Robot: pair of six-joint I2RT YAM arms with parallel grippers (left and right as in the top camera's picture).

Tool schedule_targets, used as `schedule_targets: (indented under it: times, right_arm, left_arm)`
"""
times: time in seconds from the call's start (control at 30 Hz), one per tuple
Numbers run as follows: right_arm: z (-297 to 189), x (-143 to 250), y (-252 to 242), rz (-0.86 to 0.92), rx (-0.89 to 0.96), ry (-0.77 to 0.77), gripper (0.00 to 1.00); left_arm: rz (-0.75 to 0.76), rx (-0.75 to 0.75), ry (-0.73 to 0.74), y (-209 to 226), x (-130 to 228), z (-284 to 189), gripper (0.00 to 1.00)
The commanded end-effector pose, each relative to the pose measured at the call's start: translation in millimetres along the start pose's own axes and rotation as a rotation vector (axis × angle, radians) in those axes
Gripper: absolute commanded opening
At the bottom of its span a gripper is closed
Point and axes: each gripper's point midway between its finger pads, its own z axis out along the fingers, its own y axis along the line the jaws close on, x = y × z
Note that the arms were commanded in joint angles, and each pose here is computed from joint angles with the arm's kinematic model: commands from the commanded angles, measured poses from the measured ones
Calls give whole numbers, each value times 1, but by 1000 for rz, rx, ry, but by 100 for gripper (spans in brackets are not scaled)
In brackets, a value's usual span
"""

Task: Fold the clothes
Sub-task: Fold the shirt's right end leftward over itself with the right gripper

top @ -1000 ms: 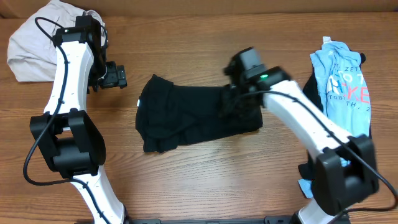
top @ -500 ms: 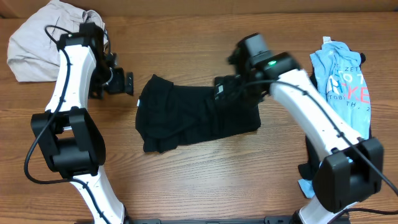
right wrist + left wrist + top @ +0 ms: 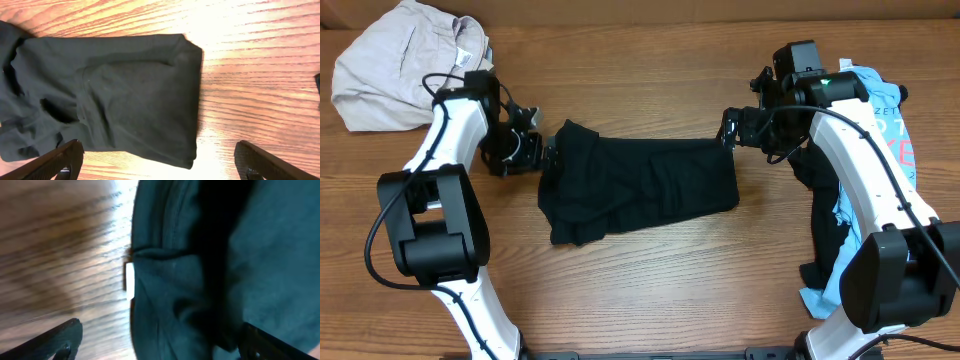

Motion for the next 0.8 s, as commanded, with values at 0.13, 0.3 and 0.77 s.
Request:
schedule_targets:
  times: [0.13,0.3,0.77]
  right_arm:
    - [-13,-6,4,-31,-10,-49,100]
    - [-13,-6,6,-32,-14,-47,95]
    - [2,12,18,-46,-50,14,56]
  left_arm:
    - [71,52,3,-21,12,25,100]
    - [116,49,-10,-32,11,41,80]
    - [64,24,-33,-47,1,46,4]
